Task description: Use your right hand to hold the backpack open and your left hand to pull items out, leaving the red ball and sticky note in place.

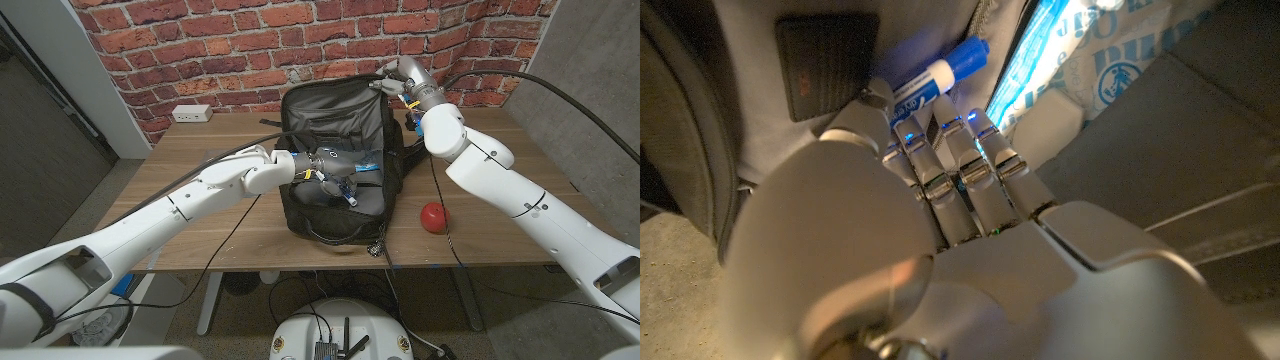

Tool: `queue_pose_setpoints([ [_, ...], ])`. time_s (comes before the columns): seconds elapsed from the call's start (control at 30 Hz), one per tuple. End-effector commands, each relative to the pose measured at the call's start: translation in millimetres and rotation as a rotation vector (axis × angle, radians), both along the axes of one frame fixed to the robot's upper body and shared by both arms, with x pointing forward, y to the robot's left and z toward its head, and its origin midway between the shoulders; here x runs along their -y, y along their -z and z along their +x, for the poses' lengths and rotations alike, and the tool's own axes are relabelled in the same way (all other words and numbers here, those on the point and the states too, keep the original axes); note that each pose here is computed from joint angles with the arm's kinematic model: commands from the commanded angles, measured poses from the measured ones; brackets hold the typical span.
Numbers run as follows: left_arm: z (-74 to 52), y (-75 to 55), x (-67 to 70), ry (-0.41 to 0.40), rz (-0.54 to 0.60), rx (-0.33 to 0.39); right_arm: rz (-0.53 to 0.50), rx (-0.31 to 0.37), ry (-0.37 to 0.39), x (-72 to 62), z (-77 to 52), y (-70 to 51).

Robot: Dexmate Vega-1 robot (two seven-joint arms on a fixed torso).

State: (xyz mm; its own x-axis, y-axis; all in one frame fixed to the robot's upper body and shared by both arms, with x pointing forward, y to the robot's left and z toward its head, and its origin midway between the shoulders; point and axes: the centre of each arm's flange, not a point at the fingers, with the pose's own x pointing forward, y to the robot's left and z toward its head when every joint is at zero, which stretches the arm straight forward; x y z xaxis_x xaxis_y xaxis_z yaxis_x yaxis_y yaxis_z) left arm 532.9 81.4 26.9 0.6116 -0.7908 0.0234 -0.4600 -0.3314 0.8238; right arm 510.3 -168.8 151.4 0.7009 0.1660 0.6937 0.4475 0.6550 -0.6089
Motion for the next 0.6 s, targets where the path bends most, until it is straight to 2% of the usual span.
queue_pose_setpoints([
  [0.03, -11.4, -6.1, -6.2, -0.003, -0.028, 0.016, 0.003, 0.01, 0.003, -1.5, -3.2, 0.2],
  [0.6, -23.9, -11.9, -12.2, -0.002, -0.064, 0.013, 0.005, 0.009, 0.003, -2.7, -3.9, 1.9],
])
